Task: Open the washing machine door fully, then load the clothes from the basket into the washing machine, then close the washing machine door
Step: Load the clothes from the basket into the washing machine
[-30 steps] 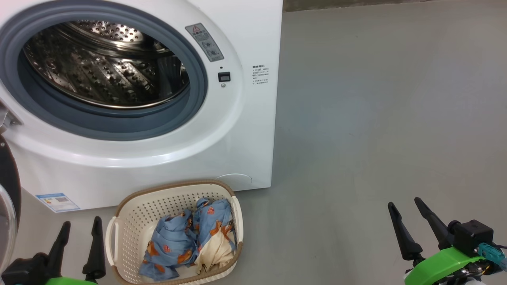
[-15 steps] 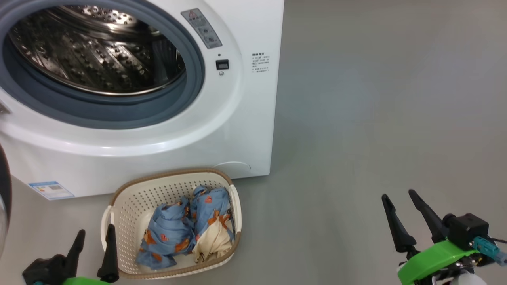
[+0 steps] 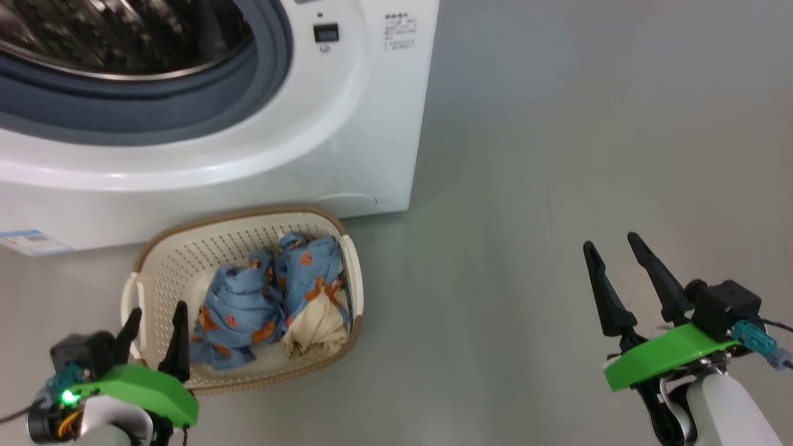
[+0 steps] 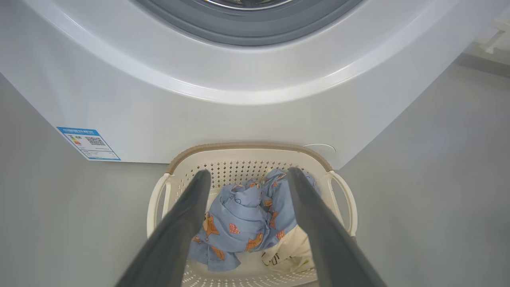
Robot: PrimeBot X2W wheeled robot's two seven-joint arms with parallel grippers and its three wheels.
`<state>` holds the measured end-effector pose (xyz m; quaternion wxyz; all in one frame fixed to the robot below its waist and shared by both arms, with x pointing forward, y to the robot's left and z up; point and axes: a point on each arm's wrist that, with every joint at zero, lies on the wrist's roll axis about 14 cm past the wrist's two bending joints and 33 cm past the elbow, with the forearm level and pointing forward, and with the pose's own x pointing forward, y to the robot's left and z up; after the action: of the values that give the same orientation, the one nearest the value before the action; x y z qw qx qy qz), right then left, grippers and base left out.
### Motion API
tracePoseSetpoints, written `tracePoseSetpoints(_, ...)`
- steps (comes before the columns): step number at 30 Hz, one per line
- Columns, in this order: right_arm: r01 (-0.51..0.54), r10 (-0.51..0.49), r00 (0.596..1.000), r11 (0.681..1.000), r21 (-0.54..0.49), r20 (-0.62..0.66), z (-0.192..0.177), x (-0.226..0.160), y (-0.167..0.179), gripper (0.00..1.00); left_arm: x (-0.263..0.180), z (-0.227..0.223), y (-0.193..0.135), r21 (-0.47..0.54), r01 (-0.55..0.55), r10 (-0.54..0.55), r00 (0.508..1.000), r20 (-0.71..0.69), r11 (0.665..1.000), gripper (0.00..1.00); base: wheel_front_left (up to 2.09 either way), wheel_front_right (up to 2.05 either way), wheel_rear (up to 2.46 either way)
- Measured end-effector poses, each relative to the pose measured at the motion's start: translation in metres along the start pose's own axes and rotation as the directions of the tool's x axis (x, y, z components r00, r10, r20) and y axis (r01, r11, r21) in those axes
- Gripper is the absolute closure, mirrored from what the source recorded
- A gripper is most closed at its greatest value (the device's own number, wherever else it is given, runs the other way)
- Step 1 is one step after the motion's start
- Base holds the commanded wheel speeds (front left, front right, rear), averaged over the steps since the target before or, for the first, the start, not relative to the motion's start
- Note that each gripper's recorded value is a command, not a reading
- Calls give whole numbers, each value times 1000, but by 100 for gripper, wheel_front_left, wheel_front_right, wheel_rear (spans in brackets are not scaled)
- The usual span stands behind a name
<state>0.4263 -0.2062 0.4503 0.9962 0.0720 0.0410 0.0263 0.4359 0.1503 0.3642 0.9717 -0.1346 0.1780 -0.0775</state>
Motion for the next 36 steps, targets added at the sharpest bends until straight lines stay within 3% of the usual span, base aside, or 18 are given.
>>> tracePoseSetpoints(12,19,-18,999,999,25,-37,-28,37,-2,0,55,-52,5,-12,30,-32,983,-180,999,0,0,0,0)
tracePoseSetpoints(23,24,-21,995,999,21,-101,-68,65,-5,0,98,-106,20,9,53,-47,939,-340,999,0,0,0,0)
tracePoseSetpoints(36,47,-45,985,999,13,-167,-108,78,-16,0,133,-170,38,34,77,-49,854,-517,996,0,0,0,0)
